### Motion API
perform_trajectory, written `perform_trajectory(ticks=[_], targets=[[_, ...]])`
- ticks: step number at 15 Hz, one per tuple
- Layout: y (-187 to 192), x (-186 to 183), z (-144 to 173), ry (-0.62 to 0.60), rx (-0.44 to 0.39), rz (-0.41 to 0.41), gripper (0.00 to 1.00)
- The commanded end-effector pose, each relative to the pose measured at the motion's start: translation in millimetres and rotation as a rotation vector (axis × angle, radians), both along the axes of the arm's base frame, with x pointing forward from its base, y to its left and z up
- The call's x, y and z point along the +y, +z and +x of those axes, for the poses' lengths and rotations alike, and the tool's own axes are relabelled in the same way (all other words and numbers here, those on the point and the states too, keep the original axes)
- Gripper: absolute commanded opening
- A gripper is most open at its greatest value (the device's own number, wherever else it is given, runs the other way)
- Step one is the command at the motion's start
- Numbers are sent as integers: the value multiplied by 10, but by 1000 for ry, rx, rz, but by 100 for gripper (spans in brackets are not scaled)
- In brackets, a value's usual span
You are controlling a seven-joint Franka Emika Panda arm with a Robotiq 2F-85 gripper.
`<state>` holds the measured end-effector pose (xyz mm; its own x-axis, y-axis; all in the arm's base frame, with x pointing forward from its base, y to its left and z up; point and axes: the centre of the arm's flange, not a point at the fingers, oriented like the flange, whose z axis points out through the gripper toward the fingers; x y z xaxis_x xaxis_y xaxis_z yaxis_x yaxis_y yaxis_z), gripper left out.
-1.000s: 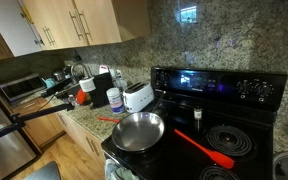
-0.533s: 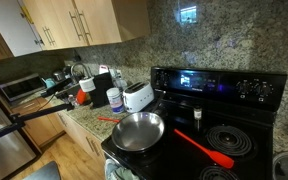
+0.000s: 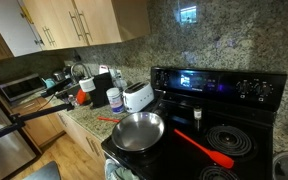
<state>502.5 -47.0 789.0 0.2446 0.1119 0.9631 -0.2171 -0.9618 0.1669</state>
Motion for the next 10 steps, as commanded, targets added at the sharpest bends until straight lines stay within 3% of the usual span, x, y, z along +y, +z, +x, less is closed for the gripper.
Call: perform_trajectory(ticks=[1, 10], targets=[[13, 20, 81, -6, -27, -7, 2], [25, 205, 590, 13, 27, -72, 3]])
